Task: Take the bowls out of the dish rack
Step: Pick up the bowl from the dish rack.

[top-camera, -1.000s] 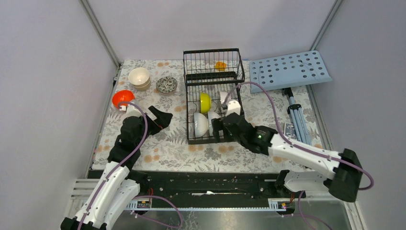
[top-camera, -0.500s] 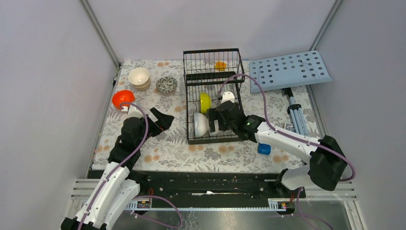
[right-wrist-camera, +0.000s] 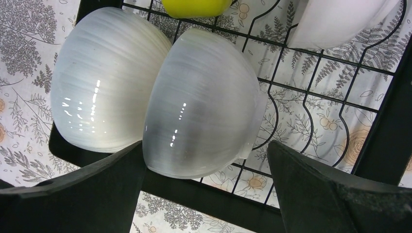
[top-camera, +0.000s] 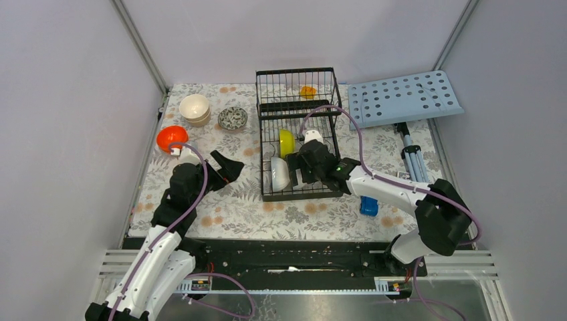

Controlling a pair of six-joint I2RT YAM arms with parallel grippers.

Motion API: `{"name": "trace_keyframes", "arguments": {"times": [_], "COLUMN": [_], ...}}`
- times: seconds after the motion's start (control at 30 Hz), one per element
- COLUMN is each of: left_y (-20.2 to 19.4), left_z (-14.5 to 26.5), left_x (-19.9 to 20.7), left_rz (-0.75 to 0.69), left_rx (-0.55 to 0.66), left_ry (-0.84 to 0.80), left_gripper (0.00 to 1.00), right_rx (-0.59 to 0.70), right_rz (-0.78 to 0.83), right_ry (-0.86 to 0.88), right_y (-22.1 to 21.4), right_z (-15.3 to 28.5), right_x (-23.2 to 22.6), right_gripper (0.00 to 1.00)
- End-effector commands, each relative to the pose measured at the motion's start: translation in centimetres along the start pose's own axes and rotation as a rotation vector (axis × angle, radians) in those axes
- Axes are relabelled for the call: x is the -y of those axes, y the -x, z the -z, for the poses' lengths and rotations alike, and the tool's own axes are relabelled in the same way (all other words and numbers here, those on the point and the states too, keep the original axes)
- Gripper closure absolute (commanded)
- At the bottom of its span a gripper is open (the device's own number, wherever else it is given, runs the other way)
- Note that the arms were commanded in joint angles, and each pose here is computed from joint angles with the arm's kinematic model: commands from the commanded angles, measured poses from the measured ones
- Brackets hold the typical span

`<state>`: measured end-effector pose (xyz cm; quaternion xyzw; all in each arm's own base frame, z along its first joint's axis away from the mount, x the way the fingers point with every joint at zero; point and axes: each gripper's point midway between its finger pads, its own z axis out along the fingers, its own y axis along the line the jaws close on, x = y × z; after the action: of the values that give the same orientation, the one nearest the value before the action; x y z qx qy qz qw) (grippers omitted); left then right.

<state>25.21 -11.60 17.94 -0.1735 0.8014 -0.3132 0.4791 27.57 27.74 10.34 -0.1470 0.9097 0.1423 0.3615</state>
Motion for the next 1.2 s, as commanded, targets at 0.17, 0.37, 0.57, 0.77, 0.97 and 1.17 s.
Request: {"name": "trace_keyframes", "arguments": {"times": [0.17,0.37,0.57,0.77,0.97,1.17], "left_y": [0.3,0.3,0.3,0.2,0.2,0.2], "left_z": [-0.1,-0.1,-0.2,-0.2,-0.3,-0.3], "left_x": [1.0,1.0,0.9,0.8,0.7,0.7], "left_rz": [-0.009,-0.007,-0.005,-0.002,0.000,0.002], "left_rx": [0.014,0.015,0.014,0.014,0.012,0.013], "left_ry": [-0.054,-0.055,-0.051,-0.048,-0.042,-0.040], "left_gripper": [0.01,0.01,0.01,0.01,0.01,0.01], "right_rx": [0.034,0.029,0.015,0.009,0.011,0.015], "right_rz": [-0.020,-0.018,-0.017,-0.019,-0.021,-0.026], "right_ry": [-0.013,-0.016,-0.014,-0.003,0.007,0.015], "right_y": [2.0,1.7,1.3,1.2,1.3,1.5], "right_z": [-1.1,-1.4,-1.7,-1.8,-1.6,-1.2], "right_x": [-0.2,-0.2,-0.2,-0.4,-0.6,-0.7], "right_gripper": [0.00,0.02,0.09,0.15,0.21,0.30]}}
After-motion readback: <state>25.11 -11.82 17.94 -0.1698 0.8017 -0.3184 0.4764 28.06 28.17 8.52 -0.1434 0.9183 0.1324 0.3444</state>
